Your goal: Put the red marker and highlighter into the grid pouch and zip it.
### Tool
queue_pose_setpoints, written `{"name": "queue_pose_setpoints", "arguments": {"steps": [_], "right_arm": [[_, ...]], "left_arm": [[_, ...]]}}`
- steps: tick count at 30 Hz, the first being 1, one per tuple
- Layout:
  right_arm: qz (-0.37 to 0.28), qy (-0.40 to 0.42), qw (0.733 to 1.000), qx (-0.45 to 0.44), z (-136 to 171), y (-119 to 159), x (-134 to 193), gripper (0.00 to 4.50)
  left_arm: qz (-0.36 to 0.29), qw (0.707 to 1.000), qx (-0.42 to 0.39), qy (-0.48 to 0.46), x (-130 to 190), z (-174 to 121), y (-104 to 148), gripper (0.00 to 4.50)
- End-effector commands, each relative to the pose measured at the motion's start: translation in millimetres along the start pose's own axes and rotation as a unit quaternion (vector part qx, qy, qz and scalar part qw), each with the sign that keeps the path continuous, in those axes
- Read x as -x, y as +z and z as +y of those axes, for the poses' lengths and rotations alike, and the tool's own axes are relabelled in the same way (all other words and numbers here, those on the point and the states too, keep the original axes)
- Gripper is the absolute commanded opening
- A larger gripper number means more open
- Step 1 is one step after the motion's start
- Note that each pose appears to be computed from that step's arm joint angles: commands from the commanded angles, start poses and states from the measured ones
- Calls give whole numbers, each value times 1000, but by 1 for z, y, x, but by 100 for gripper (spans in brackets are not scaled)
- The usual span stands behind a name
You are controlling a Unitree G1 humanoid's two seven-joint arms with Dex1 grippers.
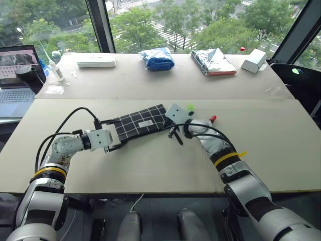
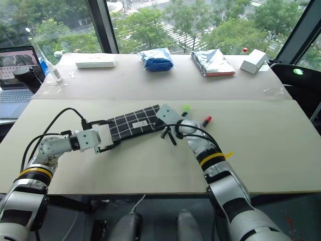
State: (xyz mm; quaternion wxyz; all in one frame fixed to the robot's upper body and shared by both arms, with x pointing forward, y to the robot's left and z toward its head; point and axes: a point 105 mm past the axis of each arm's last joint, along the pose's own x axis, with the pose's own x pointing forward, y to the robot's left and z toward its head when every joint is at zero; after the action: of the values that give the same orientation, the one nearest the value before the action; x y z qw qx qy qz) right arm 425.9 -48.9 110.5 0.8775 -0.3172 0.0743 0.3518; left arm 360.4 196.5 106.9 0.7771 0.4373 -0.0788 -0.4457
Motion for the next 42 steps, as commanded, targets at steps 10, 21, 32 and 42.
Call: {"name": "queue_pose_setpoints", "arguments": {"steps": [10, 21, 32, 42], "right_arm": [[22, 5, 1000, -19, 5, -16, 1, 2], [21, 3, 1000, -21, 5, -15, 0, 2], [22, 1, 1000, -23, 3, -15, 0, 2], [21, -4, 999, -25, 1, -15, 1, 0]], "left_arm": [[9, 999, -25, -31, -10, -1, 0, 450], [46, 998, -47, -16, -6, 5, -9, 450], [22, 997, -68, -19, -20, -5, -2, 450], [-12, 998, -50, -37, -25, -11, 7, 110]]}}
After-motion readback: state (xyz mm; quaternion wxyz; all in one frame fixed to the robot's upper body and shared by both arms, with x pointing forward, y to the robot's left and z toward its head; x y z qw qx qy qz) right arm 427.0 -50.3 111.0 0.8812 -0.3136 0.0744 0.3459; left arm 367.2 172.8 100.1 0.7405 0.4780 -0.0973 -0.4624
